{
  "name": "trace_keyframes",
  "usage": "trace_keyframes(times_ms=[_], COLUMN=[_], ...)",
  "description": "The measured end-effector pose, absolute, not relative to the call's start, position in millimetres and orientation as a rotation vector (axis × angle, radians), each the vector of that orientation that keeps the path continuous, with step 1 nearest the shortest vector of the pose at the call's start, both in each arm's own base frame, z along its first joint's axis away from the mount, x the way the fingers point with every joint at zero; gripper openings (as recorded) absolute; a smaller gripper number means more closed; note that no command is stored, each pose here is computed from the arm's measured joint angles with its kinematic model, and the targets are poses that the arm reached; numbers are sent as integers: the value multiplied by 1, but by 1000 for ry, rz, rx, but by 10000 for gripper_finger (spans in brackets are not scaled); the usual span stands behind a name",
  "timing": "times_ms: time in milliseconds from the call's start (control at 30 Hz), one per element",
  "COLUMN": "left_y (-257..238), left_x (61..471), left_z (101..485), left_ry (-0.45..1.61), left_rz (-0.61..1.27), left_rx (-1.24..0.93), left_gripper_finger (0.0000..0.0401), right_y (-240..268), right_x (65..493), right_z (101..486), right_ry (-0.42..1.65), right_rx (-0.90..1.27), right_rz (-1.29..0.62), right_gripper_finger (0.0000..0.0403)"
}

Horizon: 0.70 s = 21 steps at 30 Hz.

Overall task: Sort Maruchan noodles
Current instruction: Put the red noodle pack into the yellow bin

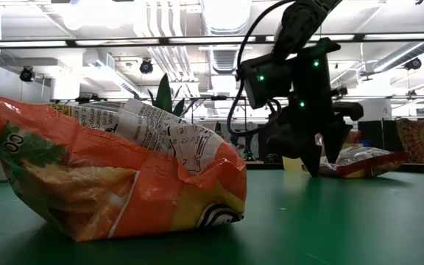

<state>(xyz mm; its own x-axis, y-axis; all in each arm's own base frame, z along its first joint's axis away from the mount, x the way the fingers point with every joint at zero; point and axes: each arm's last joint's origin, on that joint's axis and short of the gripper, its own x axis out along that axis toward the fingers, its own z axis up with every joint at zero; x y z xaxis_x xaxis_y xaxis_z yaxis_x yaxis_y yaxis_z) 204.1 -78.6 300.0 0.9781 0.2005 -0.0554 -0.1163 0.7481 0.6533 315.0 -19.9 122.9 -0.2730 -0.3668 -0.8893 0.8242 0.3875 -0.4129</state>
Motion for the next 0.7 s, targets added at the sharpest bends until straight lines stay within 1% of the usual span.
trace_keyframes(times_ms=[67, 167, 367, 467, 567, 700], left_y=[-79, -79, -79, -79, -79, -79], left_x=[204, 204, 204, 204, 204, 204], left_z=[300, 300, 300, 300, 300, 299], left_ry=[125, 125, 125, 125, 126, 131], left_rz=[174, 174, 174, 174, 173, 171], left_rx=[705, 705, 705, 705, 706, 709], left_gripper_finger=[75, 75, 75, 75, 75, 75], right_y=[-20, -20, -21, -18, -10, 1], right_x=[315, 316, 316, 316, 322, 341], right_z=[121, 121, 126, 127, 125, 125], right_ry=[1423, 1417, 1374, 1311, 1213, 1070], right_rx=[443, 453, 448, 450, 449, 467], right_rz=[-1222, -1221, -1232, -1281, -1275, -1130], right_gripper_finger=[216, 177, 74, 24, 16, 15])
